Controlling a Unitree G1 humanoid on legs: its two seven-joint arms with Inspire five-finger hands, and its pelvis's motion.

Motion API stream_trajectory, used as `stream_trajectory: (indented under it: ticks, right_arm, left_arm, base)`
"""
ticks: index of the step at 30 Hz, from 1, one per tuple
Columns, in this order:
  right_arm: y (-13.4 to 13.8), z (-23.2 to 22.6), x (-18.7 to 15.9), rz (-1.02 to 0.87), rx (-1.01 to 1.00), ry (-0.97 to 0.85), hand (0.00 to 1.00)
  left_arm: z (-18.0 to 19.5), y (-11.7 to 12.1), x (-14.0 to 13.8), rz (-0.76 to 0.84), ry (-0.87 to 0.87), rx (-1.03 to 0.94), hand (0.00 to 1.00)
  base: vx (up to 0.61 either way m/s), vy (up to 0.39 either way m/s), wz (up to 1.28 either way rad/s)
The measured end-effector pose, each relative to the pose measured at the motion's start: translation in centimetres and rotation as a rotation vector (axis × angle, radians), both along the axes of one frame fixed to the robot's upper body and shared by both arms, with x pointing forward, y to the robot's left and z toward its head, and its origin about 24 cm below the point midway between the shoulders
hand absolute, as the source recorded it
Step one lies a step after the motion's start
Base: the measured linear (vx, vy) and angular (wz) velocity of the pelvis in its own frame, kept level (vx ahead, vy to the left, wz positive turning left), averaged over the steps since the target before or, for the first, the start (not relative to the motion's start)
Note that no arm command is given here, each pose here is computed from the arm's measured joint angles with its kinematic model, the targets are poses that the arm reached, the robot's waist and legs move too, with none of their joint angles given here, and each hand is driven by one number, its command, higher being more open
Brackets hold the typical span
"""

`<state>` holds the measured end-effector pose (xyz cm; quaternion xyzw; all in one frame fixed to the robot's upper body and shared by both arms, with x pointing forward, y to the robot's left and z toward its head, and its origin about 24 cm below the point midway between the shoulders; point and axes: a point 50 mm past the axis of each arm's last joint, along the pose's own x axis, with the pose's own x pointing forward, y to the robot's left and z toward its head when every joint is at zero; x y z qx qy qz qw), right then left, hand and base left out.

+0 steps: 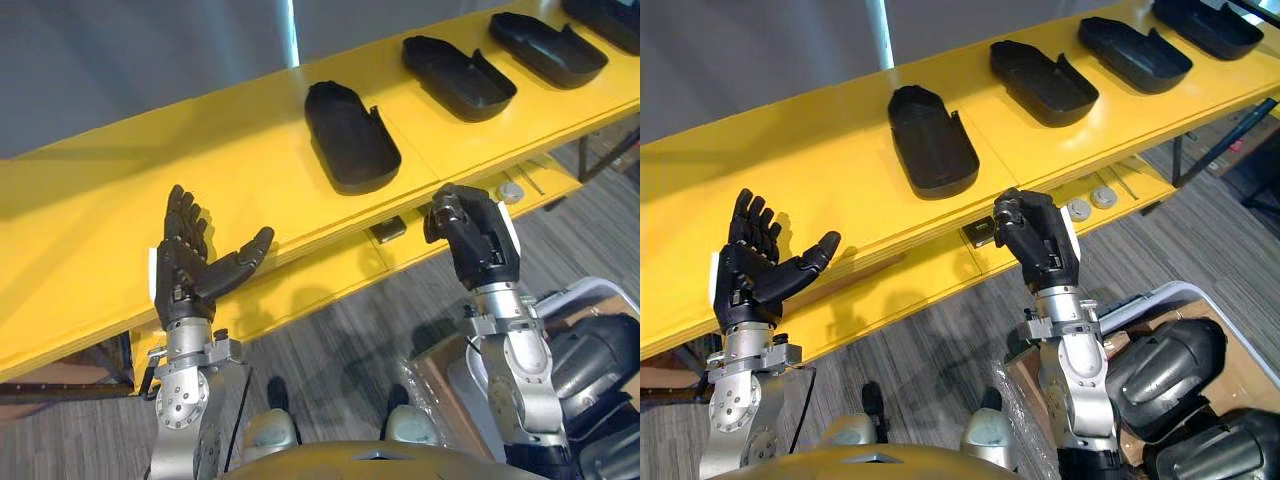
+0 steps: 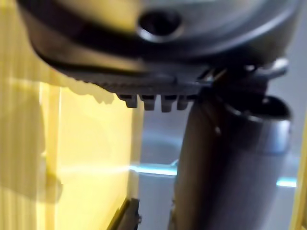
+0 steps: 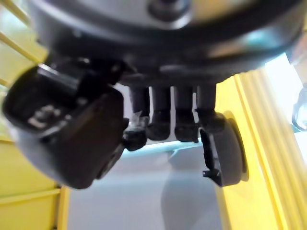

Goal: Walk over and take three plastic housings, then place them on the shelf

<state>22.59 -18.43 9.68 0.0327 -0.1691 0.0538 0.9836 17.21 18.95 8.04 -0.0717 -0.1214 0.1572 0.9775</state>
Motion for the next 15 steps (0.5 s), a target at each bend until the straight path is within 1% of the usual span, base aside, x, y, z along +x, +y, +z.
stream_trajectory:
  ticks: [15]
  right_arm:
    - [0.9, -1.7, 4.8, -0.115, -0.042, 0.092, 0.0]
  left_arm:
    - [1.1, 0.7, -0.4, 0.002, -0.043, 0.034, 1.0]
  base:
    - [-0.02, -0.005, 0.16]
